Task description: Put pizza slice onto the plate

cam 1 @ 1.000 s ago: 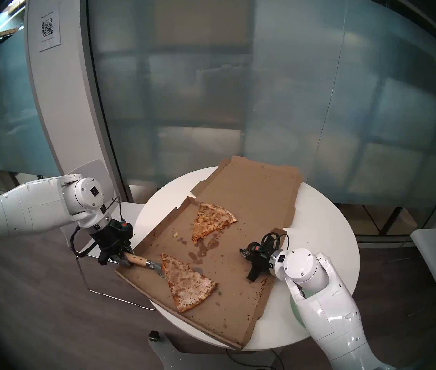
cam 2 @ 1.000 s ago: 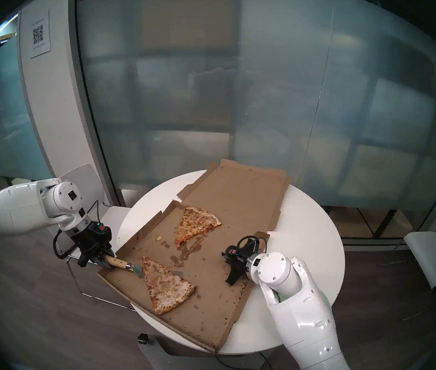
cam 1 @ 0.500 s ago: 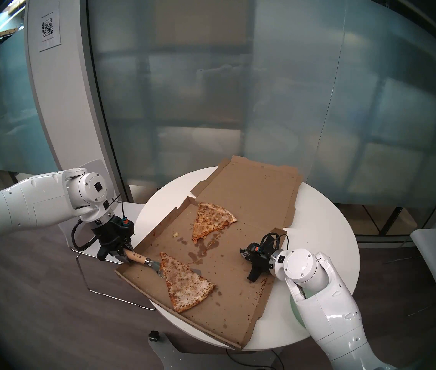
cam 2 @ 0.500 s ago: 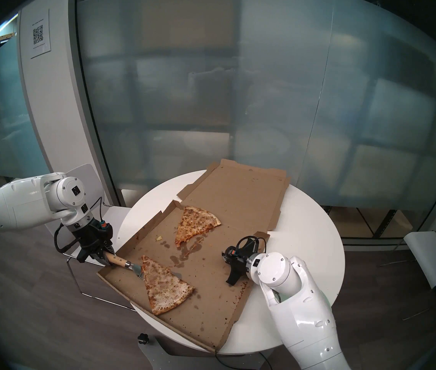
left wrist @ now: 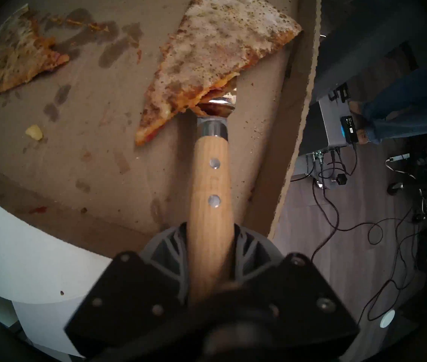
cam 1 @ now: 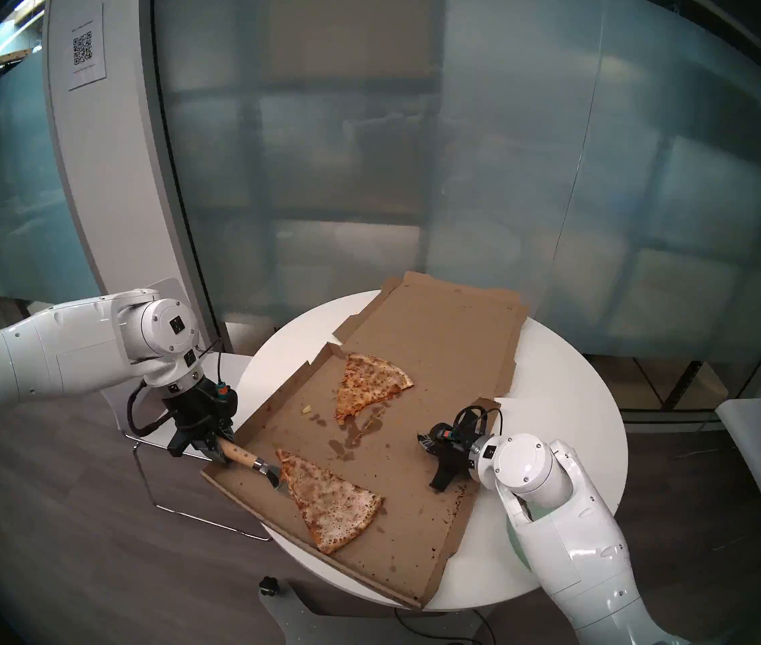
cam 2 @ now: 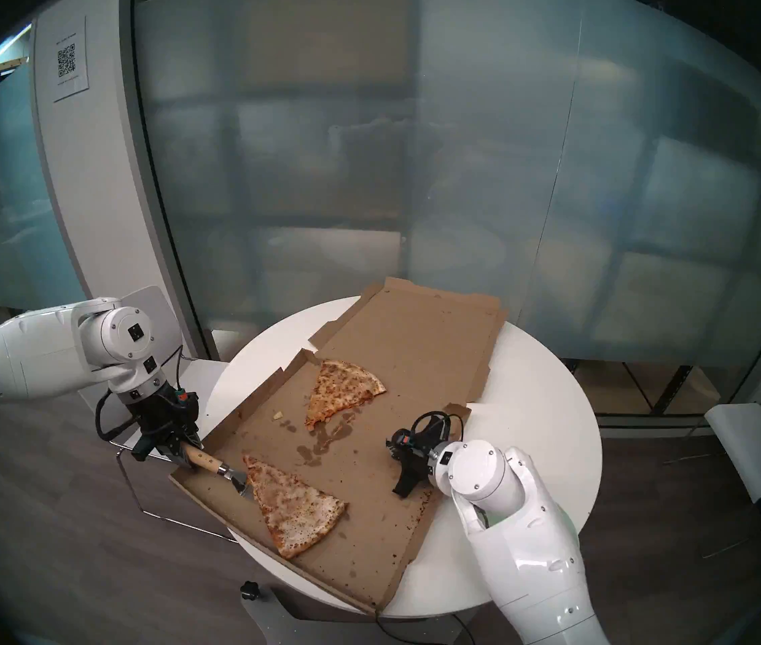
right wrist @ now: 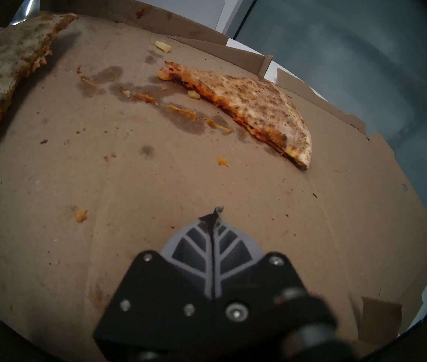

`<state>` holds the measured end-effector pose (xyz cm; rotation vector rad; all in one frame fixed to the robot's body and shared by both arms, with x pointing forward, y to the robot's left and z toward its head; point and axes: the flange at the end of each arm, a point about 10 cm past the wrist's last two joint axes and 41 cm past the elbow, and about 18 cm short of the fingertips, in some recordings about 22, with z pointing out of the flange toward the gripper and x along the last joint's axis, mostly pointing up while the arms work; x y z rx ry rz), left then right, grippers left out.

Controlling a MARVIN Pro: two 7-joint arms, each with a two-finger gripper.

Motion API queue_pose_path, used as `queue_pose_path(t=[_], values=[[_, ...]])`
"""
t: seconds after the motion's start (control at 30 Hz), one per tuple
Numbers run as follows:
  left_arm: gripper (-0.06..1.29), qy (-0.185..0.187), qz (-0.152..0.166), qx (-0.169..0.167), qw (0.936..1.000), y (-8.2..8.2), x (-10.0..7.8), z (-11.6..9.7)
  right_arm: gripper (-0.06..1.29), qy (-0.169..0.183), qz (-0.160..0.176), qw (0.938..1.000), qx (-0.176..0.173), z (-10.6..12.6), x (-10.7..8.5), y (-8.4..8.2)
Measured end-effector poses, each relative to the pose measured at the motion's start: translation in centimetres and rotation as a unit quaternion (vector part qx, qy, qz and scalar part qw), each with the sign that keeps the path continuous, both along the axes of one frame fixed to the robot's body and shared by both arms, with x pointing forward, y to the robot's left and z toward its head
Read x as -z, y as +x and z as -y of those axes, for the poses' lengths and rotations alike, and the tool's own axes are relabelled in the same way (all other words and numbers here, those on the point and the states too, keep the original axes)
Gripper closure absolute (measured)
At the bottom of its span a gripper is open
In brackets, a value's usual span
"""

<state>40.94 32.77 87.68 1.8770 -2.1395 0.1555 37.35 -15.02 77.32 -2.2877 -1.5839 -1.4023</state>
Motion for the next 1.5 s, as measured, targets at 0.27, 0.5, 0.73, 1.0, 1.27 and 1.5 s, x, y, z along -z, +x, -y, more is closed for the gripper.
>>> queue_pose_path(t=[0.27,0.5,0.73,1.0,1.27,1.5], values=[[1.0,-0.007,0.004,-0.011,0.9999,-0.6,0.5,0.0,1.25,0.003,-0.001,1.0,0.002,-0.2,0.0,0.0],[1.0,-0.014,0.0,-0.017,0.9998,-1.5,1.3,0.4,1.25,0.005,-0.001,1.0,0.002,-0.3,0.1,0.1],[1.0,-0.019,-0.006,-0.021,0.9996,-2.4,2.0,0.6,1.25,0.007,-0.001,1.0,0.003,-0.4,0.1,0.1],[1.0,-0.023,-0.004,-0.024,0.9994,-2.9,2.3,0.7,1.25,0.008,-0.001,1.0,0.003,-0.6,0.1,0.2],[1.0,-0.03,0.002,-0.022,0.9993,-2.9,2.4,1.1,1.25,0.008,-0.001,1.0,0.003,-0.8,0.1,0.1],[1.0,-0.041,0.0,-0.025,0.9988,-3.0,2.5,1.5,1.25,0.009,-0.001,1.0,0.004,-0.9,0.1,0.1]])
